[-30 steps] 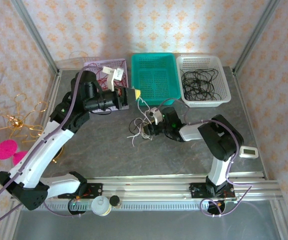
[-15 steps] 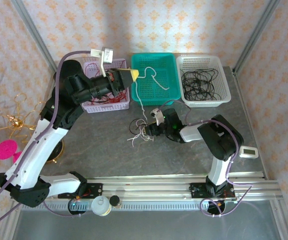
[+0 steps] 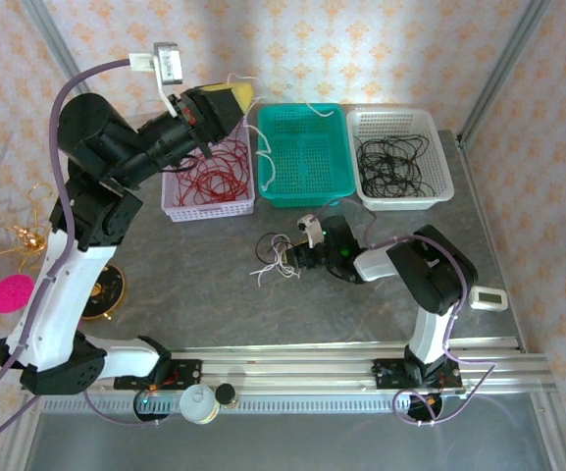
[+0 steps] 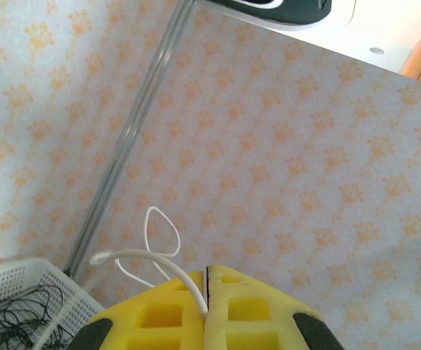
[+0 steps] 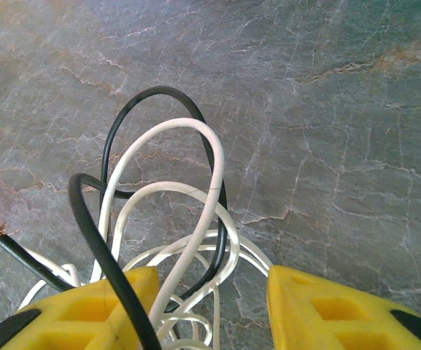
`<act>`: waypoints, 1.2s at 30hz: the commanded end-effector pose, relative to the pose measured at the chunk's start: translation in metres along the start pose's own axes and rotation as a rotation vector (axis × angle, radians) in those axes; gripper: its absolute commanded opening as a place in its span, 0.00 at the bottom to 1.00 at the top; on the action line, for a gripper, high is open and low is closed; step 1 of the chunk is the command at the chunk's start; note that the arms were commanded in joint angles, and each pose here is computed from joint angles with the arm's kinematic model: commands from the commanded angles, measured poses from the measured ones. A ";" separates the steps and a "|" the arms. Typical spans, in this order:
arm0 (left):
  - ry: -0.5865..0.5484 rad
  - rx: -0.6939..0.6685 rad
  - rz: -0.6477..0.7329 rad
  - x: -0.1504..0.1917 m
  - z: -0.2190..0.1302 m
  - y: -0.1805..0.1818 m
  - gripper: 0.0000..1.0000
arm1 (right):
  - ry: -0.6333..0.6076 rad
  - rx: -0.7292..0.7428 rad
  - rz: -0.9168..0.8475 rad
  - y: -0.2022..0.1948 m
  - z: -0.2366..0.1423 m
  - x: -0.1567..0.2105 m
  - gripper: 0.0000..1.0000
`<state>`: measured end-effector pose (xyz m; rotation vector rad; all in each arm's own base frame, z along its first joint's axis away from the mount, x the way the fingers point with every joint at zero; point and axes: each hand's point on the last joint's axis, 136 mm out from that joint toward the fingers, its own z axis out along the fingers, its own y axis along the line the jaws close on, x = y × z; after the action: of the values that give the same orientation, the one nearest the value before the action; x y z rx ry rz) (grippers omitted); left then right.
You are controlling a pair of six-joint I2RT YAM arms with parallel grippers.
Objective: Untangle the cables
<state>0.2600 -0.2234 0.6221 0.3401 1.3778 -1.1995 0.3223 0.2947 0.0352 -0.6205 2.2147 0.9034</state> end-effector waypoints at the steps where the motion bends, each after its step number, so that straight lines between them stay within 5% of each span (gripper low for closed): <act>1: -0.032 0.008 0.034 -0.006 0.010 0.002 0.00 | 0.005 0.050 0.004 -0.006 -0.005 -0.004 0.46; 20: 0.022 -0.001 0.001 0.023 0.019 0.025 0.00 | -0.315 -0.112 -0.205 0.064 -0.104 -0.128 0.56; 32: 0.062 -0.046 -0.006 0.043 0.019 0.044 0.00 | -0.467 -0.270 -0.039 0.099 -0.157 -0.183 0.57; 36: 0.064 -0.046 -0.014 0.046 0.019 0.045 0.00 | -0.424 -0.354 -0.036 0.115 -0.161 -0.187 0.59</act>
<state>0.3074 -0.2478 0.5487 0.3125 1.5462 -1.1866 0.3208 0.2758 0.2702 -0.5313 1.7551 1.1874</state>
